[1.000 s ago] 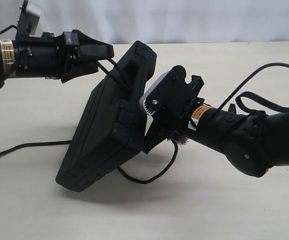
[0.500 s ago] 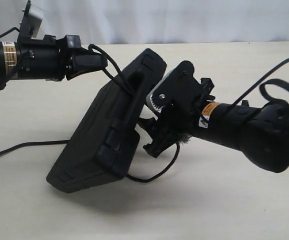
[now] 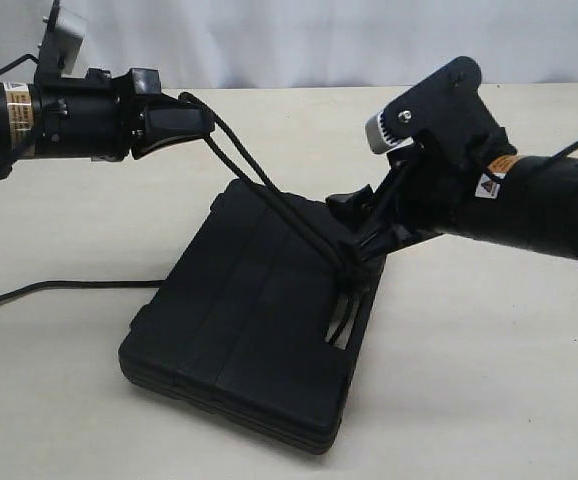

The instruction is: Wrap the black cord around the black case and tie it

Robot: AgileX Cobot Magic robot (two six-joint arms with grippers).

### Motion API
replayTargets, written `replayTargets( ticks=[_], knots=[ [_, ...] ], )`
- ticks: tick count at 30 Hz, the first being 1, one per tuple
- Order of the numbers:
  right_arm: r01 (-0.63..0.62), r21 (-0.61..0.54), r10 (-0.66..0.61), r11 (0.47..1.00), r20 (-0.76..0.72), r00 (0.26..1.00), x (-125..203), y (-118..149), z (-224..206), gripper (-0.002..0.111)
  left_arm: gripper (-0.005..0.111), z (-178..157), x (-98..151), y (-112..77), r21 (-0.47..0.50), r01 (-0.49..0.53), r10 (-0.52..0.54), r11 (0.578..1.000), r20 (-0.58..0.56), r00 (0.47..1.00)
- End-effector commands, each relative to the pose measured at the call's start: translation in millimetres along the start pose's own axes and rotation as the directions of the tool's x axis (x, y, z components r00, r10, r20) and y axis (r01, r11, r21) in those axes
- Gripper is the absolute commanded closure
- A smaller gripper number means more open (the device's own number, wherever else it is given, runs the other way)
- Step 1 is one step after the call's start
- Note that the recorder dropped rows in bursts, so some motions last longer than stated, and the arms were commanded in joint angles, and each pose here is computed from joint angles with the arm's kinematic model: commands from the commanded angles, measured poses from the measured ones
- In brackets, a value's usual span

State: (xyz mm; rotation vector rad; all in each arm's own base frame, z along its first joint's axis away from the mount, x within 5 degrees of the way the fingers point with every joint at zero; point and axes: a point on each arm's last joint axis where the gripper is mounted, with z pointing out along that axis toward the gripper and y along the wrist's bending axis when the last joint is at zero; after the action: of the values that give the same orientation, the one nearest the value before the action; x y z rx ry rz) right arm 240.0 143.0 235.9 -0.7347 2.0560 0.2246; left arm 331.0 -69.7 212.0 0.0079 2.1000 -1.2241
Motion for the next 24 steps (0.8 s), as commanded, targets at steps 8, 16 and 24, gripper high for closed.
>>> replayTargets(
  ticks=[8, 16, 24],
  knots=[
    [0.166, -0.342, -0.245, 0.925, -0.202, 0.948, -24.4, 19.5, 49.0, 0.041, 0.107, 0.7, 2.0, 0.3, 0.001, -0.205, 0.205, 0.979, -0.032, 0.978],
    [0.42, -0.367, -0.489, 0.83, -0.117, 0.865, -11.2, 19.4, 74.7, 0.041, 0.107, 0.2, 3.1, 4.3, -0.028, -0.348, 0.346, 0.937, -0.059, 0.936],
    [0.434, -0.276, -0.479, 0.858, -0.123, 0.869, -5.8, 13.2, 93.0, 0.041, 0.107, 0.2, 3.2, 3.9, -0.02, -0.414, 0.412, 0.91, -0.06, 0.909]
  ],
)
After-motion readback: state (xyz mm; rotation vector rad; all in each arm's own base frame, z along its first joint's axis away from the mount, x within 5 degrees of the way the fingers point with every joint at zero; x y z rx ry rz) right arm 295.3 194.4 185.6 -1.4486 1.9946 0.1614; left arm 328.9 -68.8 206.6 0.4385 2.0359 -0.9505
